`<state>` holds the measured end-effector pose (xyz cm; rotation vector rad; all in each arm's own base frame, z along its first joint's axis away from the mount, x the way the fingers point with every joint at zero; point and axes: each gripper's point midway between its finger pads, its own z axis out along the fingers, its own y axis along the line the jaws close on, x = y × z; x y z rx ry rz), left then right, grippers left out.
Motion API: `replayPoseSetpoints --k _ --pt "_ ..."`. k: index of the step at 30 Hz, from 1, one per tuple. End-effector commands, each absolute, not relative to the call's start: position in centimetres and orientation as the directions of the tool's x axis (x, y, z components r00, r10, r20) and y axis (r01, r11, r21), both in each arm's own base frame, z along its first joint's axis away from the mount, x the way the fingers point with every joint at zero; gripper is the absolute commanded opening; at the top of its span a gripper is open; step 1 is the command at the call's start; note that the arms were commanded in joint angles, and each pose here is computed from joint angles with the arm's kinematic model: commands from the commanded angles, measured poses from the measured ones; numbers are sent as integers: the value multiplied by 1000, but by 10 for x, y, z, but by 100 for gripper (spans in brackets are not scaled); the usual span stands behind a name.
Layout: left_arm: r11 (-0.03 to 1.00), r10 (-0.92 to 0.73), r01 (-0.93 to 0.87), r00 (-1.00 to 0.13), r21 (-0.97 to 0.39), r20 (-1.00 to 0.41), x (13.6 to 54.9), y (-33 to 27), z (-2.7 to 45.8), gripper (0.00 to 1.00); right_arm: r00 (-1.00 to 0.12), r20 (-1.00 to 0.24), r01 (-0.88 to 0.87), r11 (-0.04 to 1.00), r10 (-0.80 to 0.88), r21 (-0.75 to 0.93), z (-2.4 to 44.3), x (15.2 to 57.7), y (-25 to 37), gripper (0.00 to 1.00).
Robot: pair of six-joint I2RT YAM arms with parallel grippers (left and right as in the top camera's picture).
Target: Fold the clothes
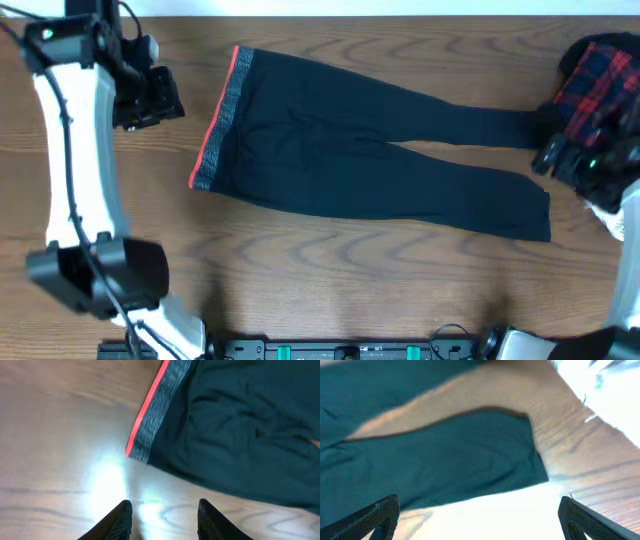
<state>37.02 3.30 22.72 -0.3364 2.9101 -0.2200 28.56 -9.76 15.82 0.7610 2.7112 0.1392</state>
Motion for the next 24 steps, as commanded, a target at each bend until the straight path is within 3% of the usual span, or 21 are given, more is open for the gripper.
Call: replayPoseSetpoints --k 1,7,14,18,24 --pt "958 -280 -267 -952 -107 -127 352 42 206 43 -801 -232 522 833 552 182 133 268 -90 99" --pt "958 -286 -281 -953 -55 -97 321 45 169 45 -779 -185 572 800 599 184 105 255 -85 99" --pt "969 -245 -241 -962 -48 -120 330 47 100 67 -739 -218 607 770 638 195 99 258 -98 99" --pt "969 -246 -243 -966 -45 -80 326 47 62 67 -733 -215 620 764 645 178 92 255 -100 99" --pt "970 -235 -229 -969 -77 -74 336 43 42 68 -730 -223 622 763 646 177 89 255 -101 99"
